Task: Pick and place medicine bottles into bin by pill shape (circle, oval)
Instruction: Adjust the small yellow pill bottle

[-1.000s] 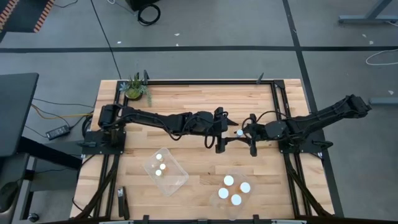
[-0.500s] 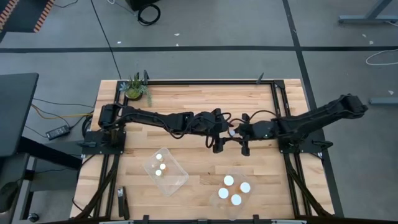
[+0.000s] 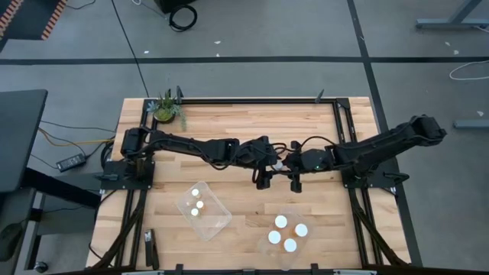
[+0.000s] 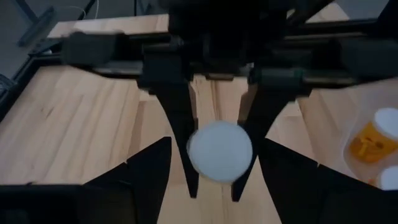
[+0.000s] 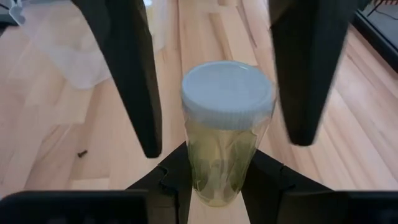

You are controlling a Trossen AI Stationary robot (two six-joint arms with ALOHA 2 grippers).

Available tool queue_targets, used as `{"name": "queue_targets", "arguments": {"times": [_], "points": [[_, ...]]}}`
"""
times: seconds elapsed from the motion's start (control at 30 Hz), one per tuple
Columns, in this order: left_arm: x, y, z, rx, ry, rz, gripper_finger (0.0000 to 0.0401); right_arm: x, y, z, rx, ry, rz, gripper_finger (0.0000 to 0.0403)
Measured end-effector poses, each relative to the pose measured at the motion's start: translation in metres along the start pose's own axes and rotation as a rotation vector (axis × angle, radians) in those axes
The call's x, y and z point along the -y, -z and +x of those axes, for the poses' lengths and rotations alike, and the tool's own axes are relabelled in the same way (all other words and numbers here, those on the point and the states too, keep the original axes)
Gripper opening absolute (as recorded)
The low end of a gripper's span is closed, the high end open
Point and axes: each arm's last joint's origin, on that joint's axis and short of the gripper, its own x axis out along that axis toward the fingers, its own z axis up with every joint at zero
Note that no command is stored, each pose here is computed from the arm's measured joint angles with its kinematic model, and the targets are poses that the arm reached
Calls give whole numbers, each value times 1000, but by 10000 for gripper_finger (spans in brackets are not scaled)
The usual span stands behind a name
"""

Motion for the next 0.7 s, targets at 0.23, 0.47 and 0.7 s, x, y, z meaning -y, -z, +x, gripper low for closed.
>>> {"name": "queue_targets", "arguments": {"times": [0.23, 0.47, 0.7], "points": [[0, 1, 0, -9, 0, 1, 218, -2, -3, 4, -19, -5, -7, 120], [0, 3, 0, -34, 2, 4, 169, -2, -3, 4, -28, -11, -8, 120], [1, 4, 0, -39, 7, 4, 112, -2, -2, 4, -32, -18, -10, 125]]}}
